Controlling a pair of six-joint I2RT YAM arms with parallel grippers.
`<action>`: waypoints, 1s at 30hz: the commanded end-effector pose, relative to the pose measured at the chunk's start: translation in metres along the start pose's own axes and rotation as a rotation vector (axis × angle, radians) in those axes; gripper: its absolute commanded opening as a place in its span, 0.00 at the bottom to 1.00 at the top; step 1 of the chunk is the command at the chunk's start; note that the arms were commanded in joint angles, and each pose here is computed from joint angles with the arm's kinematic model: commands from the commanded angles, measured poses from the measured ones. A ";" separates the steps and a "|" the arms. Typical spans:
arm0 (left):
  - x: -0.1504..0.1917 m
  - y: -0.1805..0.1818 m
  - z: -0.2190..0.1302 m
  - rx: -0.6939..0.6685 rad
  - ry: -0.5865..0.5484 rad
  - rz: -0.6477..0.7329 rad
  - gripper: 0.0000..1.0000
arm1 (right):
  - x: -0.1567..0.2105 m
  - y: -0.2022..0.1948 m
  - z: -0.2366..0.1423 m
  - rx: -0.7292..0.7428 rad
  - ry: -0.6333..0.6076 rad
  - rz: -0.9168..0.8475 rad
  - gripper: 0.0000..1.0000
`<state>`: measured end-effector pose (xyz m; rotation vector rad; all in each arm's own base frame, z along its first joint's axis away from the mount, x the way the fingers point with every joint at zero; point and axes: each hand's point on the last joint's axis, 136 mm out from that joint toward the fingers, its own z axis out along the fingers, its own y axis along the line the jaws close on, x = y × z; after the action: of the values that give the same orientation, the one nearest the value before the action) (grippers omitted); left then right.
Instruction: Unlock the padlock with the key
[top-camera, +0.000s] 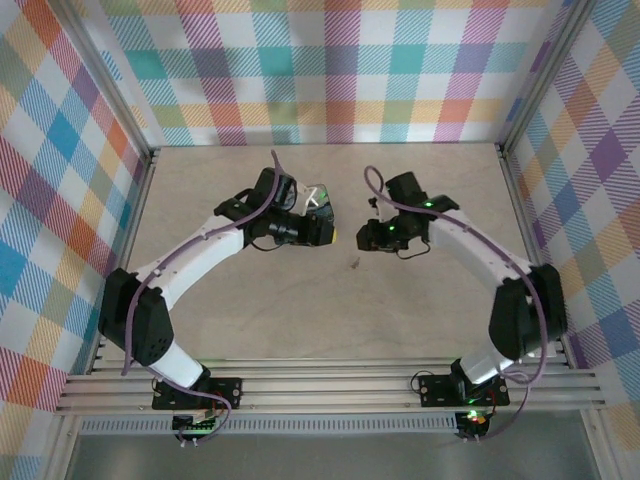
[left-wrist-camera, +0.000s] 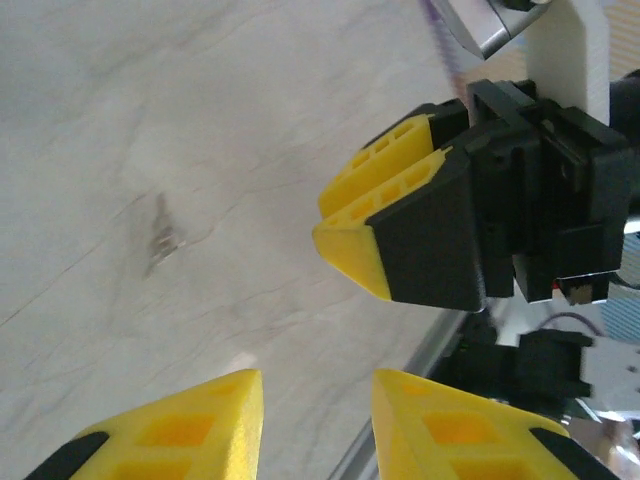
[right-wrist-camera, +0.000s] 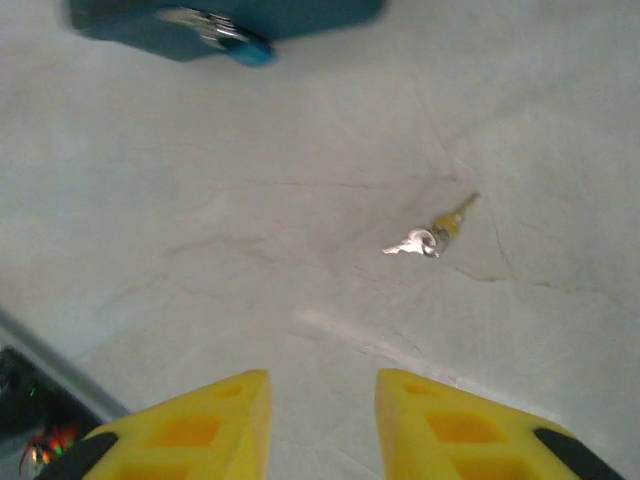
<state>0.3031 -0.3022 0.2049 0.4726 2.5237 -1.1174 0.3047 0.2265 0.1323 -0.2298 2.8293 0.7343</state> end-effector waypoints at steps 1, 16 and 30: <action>0.012 0.028 0.009 -0.130 0.027 -0.069 0.34 | 0.005 -0.020 0.026 0.172 0.080 0.160 0.40; 0.025 0.051 0.023 -0.202 0.071 -0.108 0.33 | -0.003 -0.045 0.077 0.399 0.207 0.219 0.38; 0.034 0.058 0.022 -0.223 0.084 -0.120 0.32 | 0.009 -0.046 0.109 0.387 0.274 0.218 0.38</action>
<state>0.3088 -0.2807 0.1439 0.3281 2.7110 -0.8841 0.3244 0.2330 0.0187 0.0457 3.1974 0.1816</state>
